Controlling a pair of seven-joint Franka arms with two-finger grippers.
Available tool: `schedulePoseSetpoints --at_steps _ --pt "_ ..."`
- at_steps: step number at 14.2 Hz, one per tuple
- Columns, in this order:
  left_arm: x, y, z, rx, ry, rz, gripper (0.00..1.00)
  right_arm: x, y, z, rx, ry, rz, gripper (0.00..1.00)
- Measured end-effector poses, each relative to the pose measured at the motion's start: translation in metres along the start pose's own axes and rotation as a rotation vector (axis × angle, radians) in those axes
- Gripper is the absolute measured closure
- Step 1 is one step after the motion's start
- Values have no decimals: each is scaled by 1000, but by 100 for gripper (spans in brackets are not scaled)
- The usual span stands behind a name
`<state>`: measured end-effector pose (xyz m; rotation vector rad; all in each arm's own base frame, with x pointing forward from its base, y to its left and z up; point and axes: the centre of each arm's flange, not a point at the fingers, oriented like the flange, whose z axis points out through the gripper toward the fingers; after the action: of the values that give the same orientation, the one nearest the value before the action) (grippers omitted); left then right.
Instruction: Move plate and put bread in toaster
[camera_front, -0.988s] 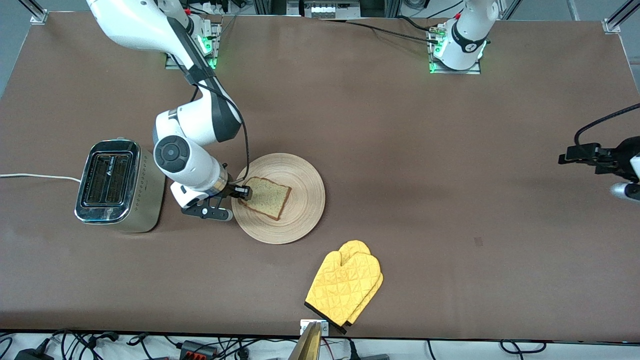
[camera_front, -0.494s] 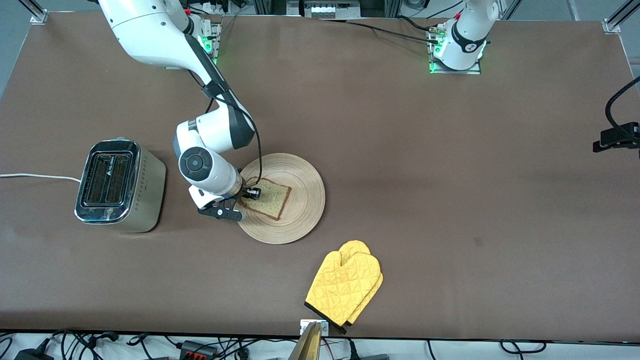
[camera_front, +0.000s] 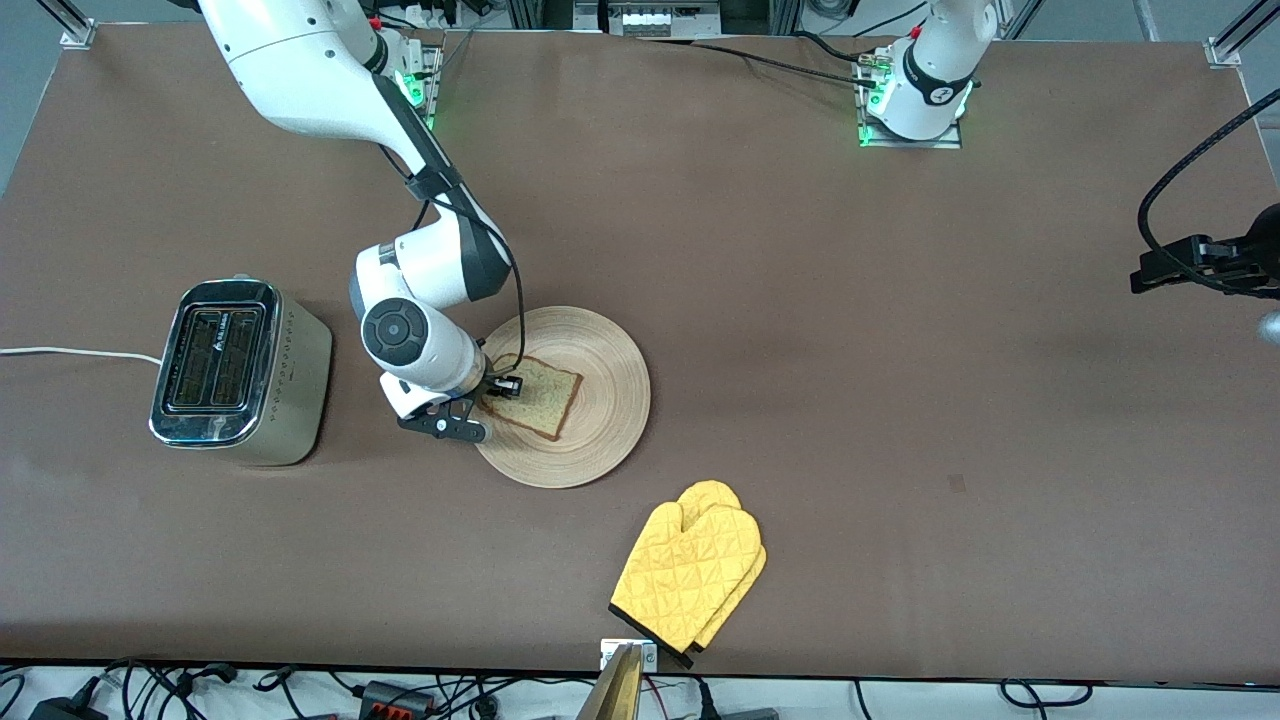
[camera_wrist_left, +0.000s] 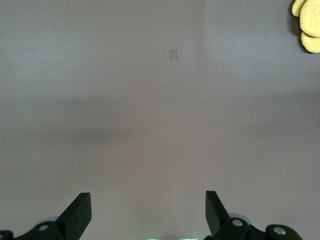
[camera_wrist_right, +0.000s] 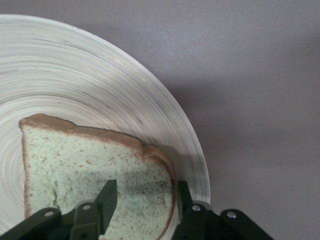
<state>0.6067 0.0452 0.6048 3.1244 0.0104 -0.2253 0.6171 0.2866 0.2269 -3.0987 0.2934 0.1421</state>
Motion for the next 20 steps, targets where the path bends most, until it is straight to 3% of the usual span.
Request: schedulePoseSetpoints --at_steps 6,11,13,16,20 --pt "-34 9 16 36 23 -3 0 1 0 5 0 1 6 50" --pt "-51 -16 26 1 14 -52 0 1 0 10 -1 2 5 57" --pt "-50 -12 26 2 18 -44 0 0 -1 10 -1 2 5 63" --pt "-50 -11 25 2 20 -41 0 0 -1 11 -1 1 5 86" --pt "-50 -12 25 2 20 -44 0 -1 -2 11 -1 0 2 96"
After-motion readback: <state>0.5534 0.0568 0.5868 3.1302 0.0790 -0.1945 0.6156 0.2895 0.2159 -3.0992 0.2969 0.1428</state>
